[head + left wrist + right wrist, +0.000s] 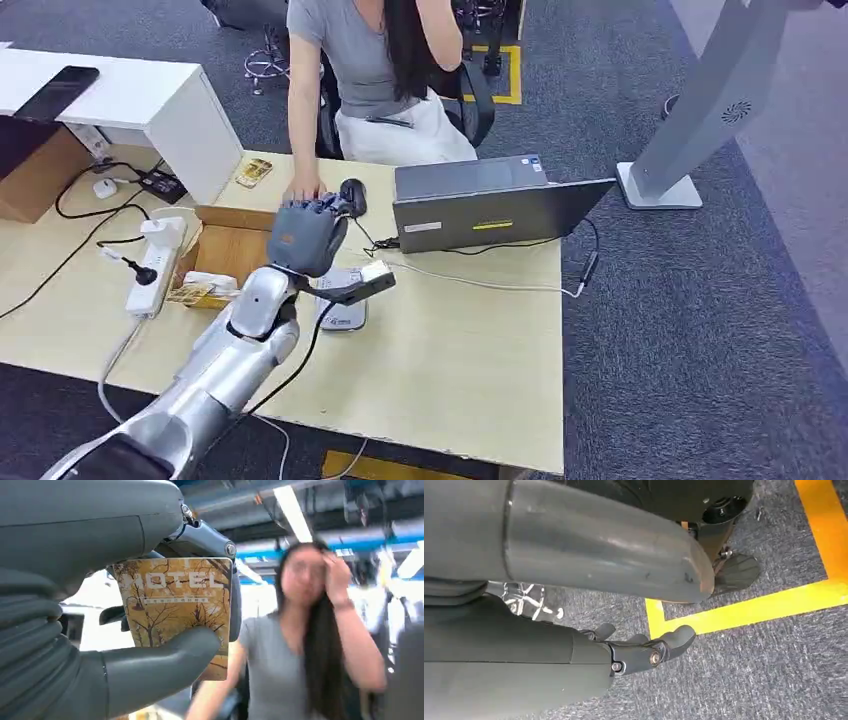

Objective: Pass the card to the sensor for recognition and then transmit it.

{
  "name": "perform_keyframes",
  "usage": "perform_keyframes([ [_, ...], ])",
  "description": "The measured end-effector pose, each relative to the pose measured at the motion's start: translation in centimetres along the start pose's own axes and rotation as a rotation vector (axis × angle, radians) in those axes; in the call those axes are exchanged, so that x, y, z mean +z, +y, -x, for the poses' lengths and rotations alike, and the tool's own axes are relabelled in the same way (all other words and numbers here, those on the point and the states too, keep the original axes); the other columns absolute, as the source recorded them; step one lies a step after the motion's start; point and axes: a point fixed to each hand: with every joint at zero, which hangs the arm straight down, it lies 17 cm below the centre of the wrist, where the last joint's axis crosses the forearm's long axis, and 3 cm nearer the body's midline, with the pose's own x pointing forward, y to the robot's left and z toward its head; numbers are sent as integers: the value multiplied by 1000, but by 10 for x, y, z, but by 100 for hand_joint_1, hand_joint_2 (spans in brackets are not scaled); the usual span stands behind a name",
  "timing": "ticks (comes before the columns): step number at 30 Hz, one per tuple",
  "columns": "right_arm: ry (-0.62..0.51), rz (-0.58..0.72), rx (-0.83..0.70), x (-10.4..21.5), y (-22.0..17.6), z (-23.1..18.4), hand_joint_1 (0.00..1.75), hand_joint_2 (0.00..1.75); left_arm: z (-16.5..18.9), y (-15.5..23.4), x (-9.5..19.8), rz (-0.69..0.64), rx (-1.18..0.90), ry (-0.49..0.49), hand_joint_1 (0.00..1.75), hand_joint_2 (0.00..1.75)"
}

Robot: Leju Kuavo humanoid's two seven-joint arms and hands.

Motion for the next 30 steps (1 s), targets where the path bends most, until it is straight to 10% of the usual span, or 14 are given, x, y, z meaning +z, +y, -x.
perform_keyframes([
  [18,5,-23,39,-1,7,-6,0,0,103,82,-104,-127,-259,83,175,175],
  [30,7,-28,41,0,10,-6,0,0,124,65,-109,-54,-286,126,175,175],
])
